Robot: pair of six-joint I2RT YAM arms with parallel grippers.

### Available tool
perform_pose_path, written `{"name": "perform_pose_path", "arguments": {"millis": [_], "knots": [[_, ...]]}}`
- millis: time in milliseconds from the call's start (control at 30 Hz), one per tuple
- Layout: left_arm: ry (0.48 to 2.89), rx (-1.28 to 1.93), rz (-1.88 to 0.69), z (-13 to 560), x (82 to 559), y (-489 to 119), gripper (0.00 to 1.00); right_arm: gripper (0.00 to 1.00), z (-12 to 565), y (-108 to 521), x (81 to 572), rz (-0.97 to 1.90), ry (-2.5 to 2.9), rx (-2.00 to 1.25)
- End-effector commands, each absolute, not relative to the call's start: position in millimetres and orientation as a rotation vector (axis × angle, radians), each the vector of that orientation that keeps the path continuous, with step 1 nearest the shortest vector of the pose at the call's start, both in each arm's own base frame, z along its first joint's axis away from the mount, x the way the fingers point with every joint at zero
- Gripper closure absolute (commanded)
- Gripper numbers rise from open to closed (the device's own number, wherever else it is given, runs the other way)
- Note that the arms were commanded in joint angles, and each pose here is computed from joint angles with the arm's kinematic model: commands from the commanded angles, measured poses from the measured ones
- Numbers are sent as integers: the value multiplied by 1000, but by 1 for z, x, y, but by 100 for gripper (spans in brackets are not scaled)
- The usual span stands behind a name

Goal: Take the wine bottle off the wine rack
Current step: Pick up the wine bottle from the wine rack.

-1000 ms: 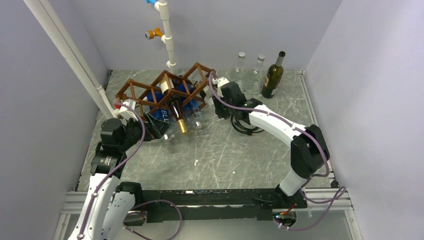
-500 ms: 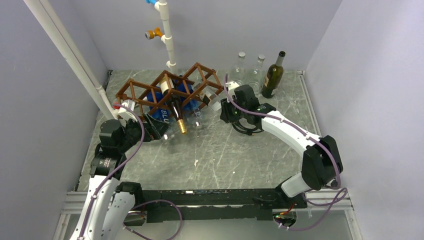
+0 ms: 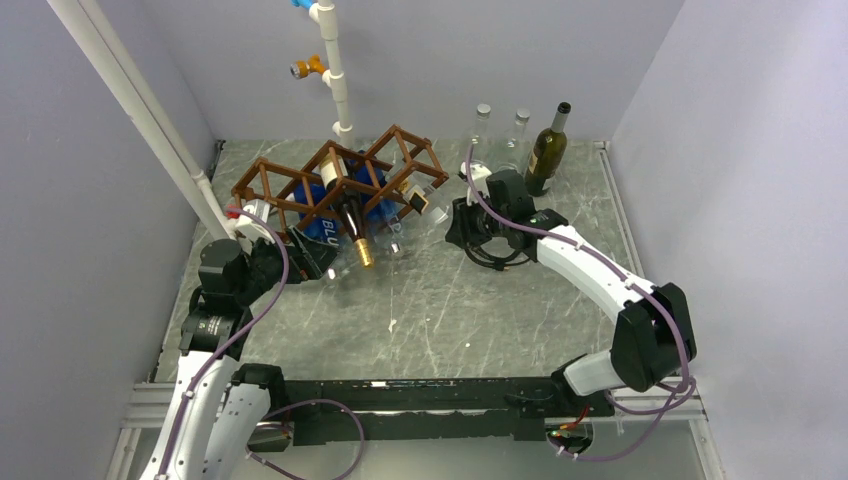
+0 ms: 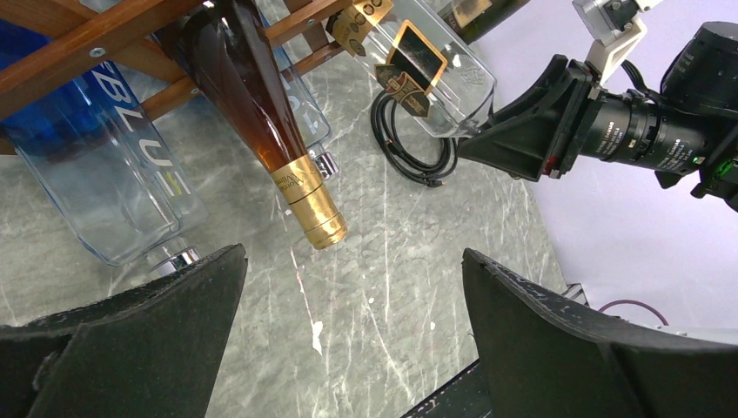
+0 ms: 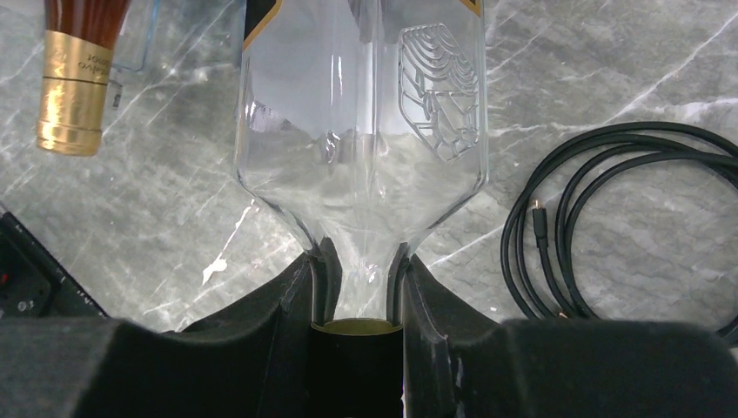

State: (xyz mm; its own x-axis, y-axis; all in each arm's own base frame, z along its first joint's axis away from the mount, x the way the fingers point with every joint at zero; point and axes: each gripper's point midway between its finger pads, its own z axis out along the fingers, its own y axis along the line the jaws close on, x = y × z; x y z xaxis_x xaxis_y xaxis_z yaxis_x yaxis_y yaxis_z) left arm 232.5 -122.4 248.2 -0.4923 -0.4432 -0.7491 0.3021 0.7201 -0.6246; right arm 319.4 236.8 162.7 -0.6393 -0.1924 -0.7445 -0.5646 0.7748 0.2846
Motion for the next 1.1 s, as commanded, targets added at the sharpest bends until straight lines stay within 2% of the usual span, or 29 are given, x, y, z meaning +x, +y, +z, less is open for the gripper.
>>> {"name": "perform_pose_path", "arguments": {"millis": [0,400,1067], "knots": [[1856,-87,-893,257,233,-122,0,100,229,260,314,838,1982,-644],[1835,-50,-919,264,229,-126,1,100,229,241,292,896,1973,-668],[1789,221,-1006,287,227,-151,0,100,226,204,270,879,1960,-693]]}}
